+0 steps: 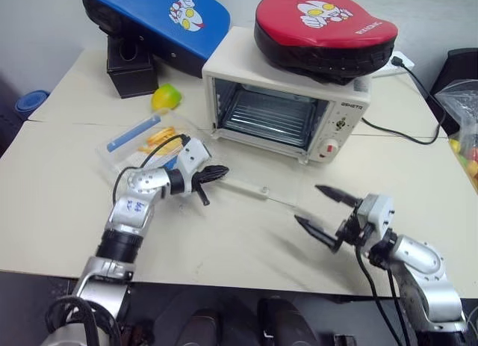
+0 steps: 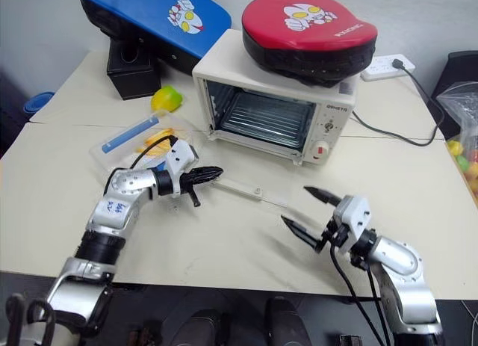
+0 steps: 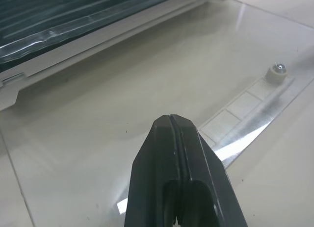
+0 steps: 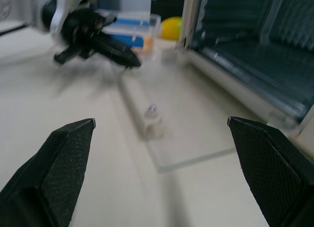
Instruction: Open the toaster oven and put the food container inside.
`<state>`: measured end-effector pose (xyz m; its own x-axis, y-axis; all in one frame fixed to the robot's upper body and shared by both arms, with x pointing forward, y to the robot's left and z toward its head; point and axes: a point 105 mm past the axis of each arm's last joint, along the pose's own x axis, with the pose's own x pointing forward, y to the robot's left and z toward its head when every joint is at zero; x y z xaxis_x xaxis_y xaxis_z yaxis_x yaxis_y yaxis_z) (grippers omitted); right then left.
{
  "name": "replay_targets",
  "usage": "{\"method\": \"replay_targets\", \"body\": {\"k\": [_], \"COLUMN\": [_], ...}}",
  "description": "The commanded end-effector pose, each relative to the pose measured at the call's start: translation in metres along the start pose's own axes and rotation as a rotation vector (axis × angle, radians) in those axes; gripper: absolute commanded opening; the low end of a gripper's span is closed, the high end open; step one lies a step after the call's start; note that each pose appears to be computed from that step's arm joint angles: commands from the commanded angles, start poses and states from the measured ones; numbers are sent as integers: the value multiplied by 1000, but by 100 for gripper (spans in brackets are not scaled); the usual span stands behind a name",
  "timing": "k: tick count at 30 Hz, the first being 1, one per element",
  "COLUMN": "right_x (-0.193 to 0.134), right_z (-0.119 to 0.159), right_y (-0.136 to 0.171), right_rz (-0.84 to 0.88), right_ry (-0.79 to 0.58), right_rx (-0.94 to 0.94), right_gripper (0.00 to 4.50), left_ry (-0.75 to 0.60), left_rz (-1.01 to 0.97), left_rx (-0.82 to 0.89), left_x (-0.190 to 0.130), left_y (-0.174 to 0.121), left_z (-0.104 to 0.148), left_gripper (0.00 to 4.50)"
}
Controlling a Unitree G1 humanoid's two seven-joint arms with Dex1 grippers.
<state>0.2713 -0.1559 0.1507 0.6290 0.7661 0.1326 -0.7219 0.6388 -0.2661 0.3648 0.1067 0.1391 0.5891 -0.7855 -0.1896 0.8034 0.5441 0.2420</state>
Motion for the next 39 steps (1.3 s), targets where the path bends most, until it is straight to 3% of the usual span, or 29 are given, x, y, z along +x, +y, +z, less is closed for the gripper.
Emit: {"method": "replay_targets", "body": {"k": [1, 3, 6, 9, 12, 16, 18, 23, 33, 36, 39], "right_x": [11, 21, 28, 40, 46, 53, 55, 55, 51, 50, 50], "right_z": [13, 25, 32, 43, 51, 58, 60, 61, 60, 59, 58], "right_y": [-2, 0, 1, 2, 5, 12, 14, 20, 19, 20, 22], "right_rz": [10, 62, 106, 146, 180, 254, 269, 317, 308, 298, 286], "right_ry": [-79, -154, -190, -244, -284, -318, -330, -345, -318, -312, -306], "right_rx": [15, 34, 40, -5, -6, -37, -52, -107, -141, -132, -126], "right_gripper": [450, 450, 450, 450, 450, 450, 450, 450, 450, 450, 450], "left_ry": [-103, -281, -404, -542, -512, -304, -295, -328, -68, -12, 138], "left_rz": [70, 160, 205, 508, 710, 1074, 1122, 1047, 967, 931, 907], "left_rx": [-62, -182, -230, -295, -351, -529, -560, -538, -905, -974, -961], "left_x": [-21, -53, -90, -167, -210, -289, -304, -289, -215, -199, -184], "left_y": [0, 5, 2, 18, 21, 19, 16, 26, 86, 96, 101], "left_z": [9, 24, 36, 36, 22, -39, -45, -23, -21, -22, -33], "left_gripper": [1, 39, 118, 211, 302, 423, 447, 447, 447, 447, 447]}}
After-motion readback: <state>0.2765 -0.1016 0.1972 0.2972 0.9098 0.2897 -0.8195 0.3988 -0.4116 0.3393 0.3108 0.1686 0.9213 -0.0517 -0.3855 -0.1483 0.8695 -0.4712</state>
